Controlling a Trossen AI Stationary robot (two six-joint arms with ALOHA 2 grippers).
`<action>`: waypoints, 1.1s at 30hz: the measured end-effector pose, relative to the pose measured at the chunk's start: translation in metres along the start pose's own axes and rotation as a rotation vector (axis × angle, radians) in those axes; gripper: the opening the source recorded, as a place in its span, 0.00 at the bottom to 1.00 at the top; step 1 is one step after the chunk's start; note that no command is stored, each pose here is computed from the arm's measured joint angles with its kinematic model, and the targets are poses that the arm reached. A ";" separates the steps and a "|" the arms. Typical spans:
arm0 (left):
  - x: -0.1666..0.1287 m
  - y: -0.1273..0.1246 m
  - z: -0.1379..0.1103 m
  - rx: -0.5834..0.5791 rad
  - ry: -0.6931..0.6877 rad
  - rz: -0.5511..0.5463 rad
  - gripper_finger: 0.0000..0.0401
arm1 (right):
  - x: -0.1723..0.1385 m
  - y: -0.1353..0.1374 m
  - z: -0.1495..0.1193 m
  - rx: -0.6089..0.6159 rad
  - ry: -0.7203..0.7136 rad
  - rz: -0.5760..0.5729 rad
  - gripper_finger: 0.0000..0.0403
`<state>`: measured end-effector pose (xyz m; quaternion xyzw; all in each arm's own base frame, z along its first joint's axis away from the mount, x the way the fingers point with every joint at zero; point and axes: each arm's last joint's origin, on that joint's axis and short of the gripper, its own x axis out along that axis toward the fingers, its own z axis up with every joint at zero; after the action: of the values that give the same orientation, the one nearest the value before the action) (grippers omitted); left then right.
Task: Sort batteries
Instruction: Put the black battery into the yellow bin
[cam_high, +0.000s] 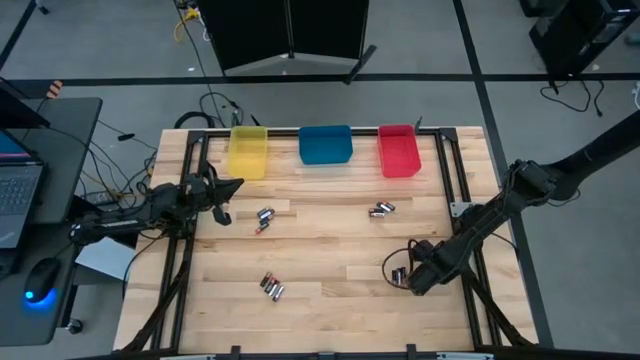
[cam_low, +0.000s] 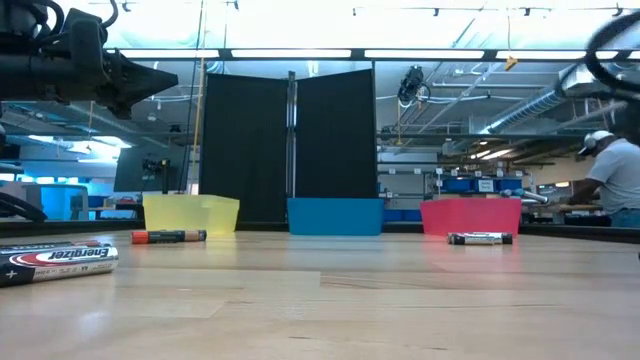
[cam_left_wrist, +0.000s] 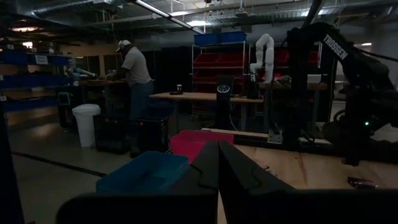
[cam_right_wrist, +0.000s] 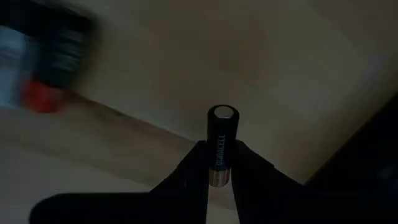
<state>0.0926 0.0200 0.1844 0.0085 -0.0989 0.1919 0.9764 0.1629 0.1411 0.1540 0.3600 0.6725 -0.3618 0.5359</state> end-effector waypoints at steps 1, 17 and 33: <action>0.000 0.000 0.000 -0.007 0.000 0.000 0.01 | -0.004 0.003 0.002 -0.007 -0.037 0.021 0.14; 0.013 -0.007 -0.007 -0.129 0.080 -0.130 0.01 | -0.058 0.044 0.124 -0.292 -0.739 0.287 0.14; 0.048 -0.009 -0.004 -0.138 0.141 -0.144 0.01 | -0.087 0.048 0.244 -0.673 -1.313 0.649 0.14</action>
<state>0.1406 0.0294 0.1898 -0.0650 -0.0422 0.1140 0.9905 0.3316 -0.0565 0.1944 0.0705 0.1550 -0.1041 0.9799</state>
